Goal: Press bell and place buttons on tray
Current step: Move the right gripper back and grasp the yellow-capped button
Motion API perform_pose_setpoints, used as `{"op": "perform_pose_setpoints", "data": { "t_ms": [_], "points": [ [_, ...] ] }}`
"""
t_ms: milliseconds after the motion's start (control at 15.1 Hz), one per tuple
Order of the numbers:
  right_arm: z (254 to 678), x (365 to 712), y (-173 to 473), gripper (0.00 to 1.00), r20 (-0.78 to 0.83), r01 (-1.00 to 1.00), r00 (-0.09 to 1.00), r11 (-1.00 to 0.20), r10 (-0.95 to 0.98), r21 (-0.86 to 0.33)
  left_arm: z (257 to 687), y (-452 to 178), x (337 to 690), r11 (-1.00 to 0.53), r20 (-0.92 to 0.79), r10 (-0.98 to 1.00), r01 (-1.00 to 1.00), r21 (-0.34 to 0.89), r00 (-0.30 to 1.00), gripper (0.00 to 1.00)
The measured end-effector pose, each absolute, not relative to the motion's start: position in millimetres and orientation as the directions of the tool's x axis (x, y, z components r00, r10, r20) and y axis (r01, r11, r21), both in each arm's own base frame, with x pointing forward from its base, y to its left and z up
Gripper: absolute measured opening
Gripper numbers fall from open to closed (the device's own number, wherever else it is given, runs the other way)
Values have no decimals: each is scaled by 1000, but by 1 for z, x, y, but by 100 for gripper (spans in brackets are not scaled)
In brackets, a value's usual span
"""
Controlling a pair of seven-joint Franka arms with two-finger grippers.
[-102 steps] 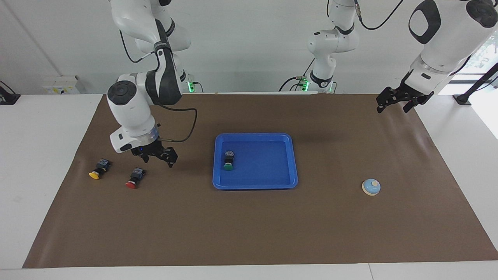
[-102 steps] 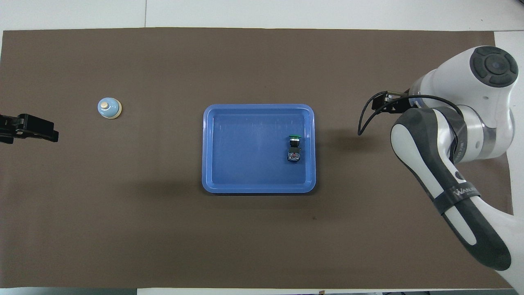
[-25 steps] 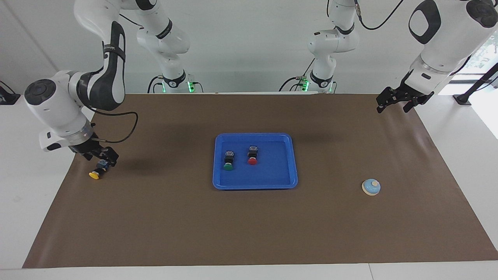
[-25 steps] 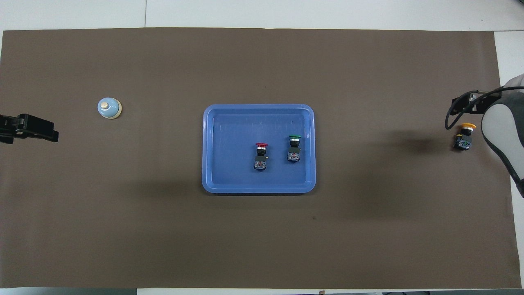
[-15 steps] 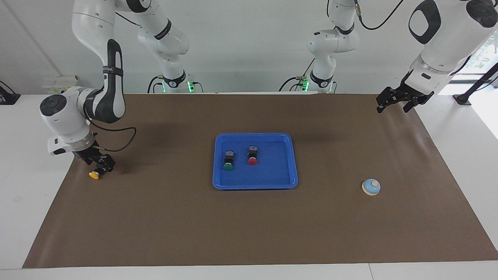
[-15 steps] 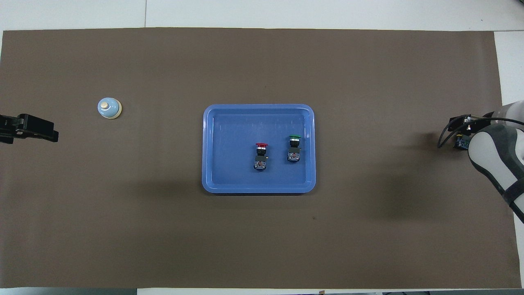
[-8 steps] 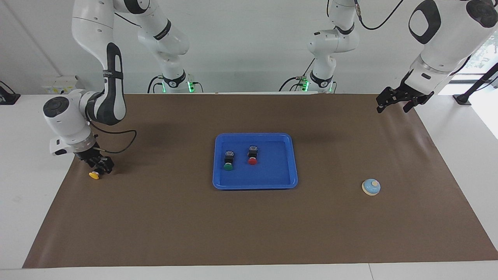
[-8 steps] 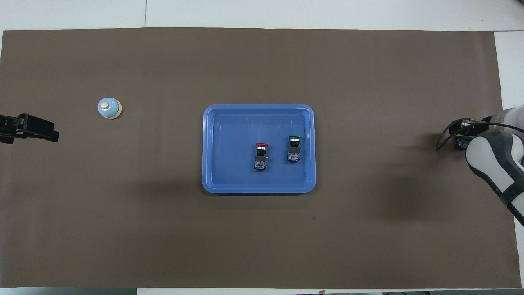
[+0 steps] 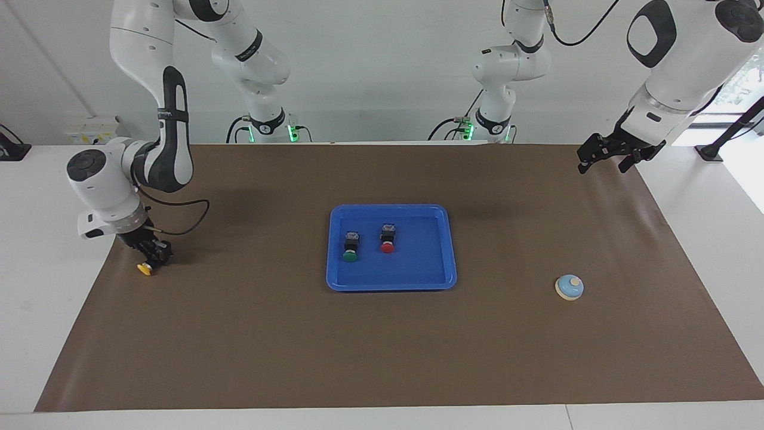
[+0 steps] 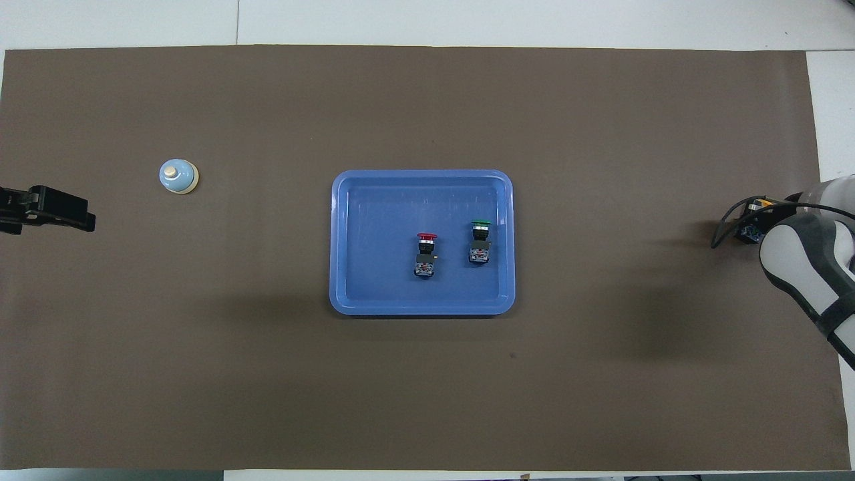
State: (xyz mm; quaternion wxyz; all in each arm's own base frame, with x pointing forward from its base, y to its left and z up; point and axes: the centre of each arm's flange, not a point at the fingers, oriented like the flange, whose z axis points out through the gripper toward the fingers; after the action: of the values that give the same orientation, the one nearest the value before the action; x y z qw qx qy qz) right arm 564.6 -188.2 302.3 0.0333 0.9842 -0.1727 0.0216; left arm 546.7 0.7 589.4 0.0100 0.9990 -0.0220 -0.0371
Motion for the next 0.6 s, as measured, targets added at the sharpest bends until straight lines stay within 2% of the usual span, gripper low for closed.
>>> {"op": "perform_pose_setpoints", "data": {
  "t_ms": [132, 265, 463, 596],
  "points": [
    [324, 574, -169, 41, 19, -310, 951, -949, -309, 65, 589, 1, 547, -999, -74, -45, -43, 22, 996, 100],
    [363, 591, -136, 41, -21, -288, 957, -955, -290, 65, 589, 1, 547, -999, -74, -45, -43, 22, 996, 100],
    [419, 610, -65, 41, -75, -312, 946, -949, -314, 39, 589, 1, 547, -999, -74, -45, -43, 22, 996, 100],
    [438, 615, -12, 41, -103, -311, 944, -950, -312, 28, 589, 1, 547, -999, -74, -45, -43, 22, 996, 100]
  ]
}}
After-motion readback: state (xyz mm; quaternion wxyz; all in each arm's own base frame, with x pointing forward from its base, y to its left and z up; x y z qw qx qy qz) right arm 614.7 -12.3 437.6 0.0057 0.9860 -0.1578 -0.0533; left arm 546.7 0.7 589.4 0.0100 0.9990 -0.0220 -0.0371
